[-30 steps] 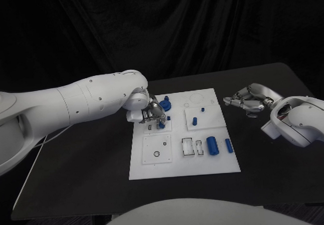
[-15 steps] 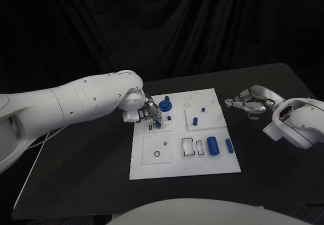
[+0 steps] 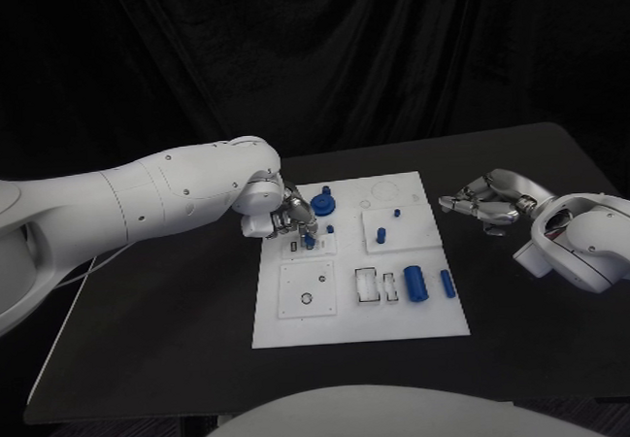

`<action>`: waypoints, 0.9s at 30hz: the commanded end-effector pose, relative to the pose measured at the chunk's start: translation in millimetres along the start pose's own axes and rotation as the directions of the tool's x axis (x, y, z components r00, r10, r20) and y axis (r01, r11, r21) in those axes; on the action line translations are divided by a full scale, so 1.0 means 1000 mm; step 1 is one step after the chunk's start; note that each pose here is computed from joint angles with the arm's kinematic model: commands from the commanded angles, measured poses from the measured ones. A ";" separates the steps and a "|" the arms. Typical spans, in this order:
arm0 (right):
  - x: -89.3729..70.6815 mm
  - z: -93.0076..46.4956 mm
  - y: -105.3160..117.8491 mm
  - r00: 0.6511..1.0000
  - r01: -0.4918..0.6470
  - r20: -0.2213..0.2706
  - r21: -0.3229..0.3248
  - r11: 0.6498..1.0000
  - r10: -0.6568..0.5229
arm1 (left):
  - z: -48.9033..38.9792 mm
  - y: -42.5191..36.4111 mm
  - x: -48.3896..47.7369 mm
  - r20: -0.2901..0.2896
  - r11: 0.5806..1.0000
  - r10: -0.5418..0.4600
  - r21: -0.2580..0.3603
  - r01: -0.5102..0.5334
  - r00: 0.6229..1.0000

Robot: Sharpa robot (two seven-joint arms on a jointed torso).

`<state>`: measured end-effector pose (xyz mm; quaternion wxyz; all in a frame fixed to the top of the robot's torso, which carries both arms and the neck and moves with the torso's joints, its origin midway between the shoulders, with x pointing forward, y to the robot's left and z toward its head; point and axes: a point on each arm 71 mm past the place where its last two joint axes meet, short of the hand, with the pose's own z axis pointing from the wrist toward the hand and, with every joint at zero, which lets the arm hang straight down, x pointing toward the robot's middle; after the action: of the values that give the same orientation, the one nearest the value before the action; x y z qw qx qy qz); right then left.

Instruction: Assemble the parts on the task board

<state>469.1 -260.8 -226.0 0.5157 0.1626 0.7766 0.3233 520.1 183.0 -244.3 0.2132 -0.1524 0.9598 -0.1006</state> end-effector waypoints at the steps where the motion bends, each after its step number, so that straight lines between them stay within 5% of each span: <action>1: 0.002 -0.001 -0.002 1.000 0.000 -0.014 0.018 1.000 0.000 | 0.0003 -0.0005 0.0014 0.005 1.000 -0.010 0.013 0.010 1.000; 27: 0.001 -0.001 -0.004 1.000 0.001 -0.013 0.022 1.000 0.000 | 0.0002 0.0118 0.0070 0.010 0.999 -0.036 0.015 0.036 0.999</action>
<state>468.8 -263.9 -226.6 0.5145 0.1644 0.7783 0.3202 511.5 193.5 -249.6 0.2156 -0.1665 0.9567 -0.1026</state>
